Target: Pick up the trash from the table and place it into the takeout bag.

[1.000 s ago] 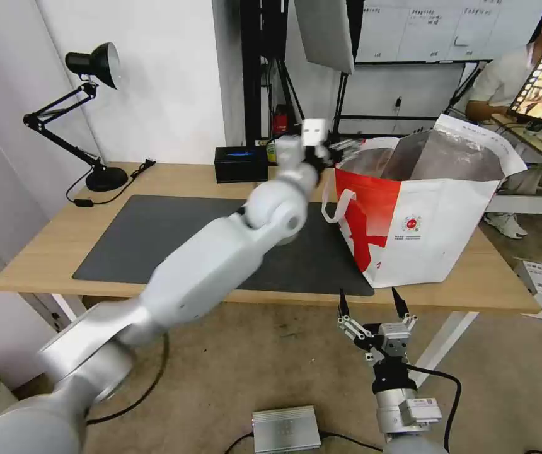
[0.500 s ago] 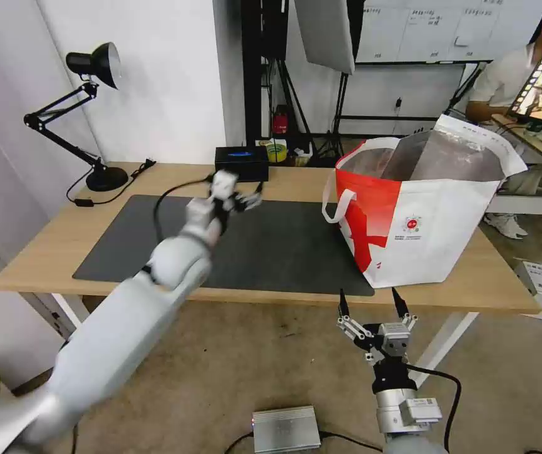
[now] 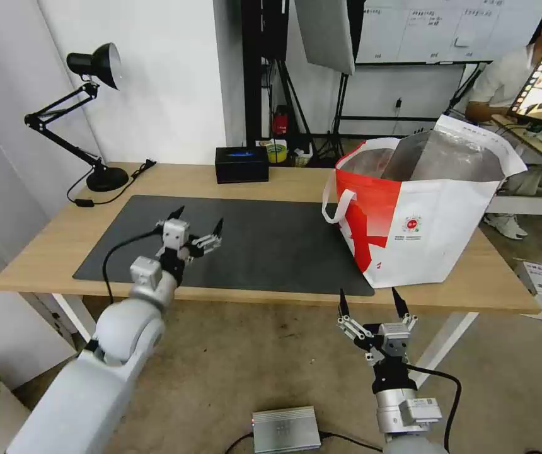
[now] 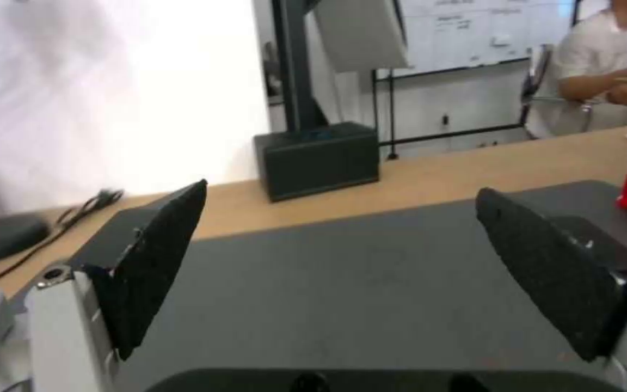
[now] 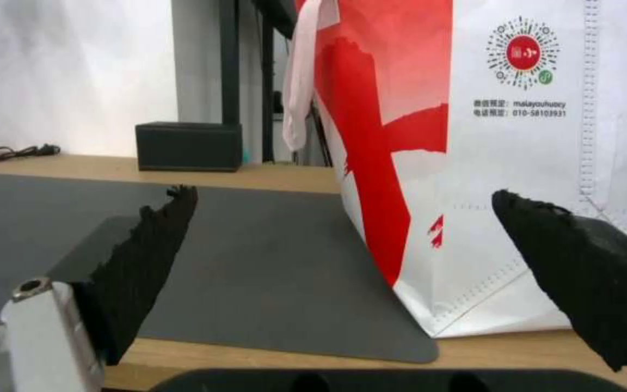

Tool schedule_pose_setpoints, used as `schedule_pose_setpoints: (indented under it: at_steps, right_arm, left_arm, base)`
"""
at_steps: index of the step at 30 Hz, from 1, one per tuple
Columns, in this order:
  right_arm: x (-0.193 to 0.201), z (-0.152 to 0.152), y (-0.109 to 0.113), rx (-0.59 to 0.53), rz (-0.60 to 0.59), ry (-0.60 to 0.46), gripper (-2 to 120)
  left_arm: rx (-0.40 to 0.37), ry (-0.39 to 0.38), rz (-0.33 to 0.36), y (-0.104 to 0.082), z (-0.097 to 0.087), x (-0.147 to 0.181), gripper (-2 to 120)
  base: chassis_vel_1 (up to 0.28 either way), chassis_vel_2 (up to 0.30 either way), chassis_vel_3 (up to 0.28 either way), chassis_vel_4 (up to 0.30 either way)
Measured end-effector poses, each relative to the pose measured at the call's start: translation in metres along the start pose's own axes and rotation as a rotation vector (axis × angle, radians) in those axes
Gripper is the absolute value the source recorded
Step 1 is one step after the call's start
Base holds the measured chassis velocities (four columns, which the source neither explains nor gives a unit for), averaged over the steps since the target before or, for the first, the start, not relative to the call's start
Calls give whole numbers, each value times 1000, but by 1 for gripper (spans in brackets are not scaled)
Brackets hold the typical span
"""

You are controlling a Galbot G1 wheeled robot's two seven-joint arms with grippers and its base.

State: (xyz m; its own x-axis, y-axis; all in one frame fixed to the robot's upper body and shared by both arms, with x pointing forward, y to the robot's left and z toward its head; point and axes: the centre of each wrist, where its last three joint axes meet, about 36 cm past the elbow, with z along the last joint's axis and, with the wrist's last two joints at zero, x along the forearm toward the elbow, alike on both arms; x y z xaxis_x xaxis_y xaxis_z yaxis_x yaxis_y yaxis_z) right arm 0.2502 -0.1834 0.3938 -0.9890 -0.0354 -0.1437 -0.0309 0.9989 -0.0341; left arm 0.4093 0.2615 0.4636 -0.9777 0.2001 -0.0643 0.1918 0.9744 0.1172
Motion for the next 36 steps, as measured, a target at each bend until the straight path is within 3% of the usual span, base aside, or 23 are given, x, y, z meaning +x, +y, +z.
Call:
schedule_pose_setpoints:
  at_steps: [10, 16, 26, 36]
  right_arm:
    - [0, 0, 0, 0, 0, 0, 100]
    - [0, 0, 0, 0, 0, 0, 100]
    - [0, 0, 0, 0, 0, 0, 100]
    - [0, 0, 0, 0, 0, 0, 100]
  left_arm:
    - [57, 81, -29, 0, 22, 62, 100]
    - [74, 82, -42, -7, 27, 81, 100]
    - [57, 63, -73, -2, 35, 112, 100]
    - [58, 60, -60, -2, 38, 126, 100]
  base:
    - [0, 0, 0, 0]
    - [0, 0, 0, 0]
    - [0, 0, 0, 0]
    - [0, 0, 0, 0]
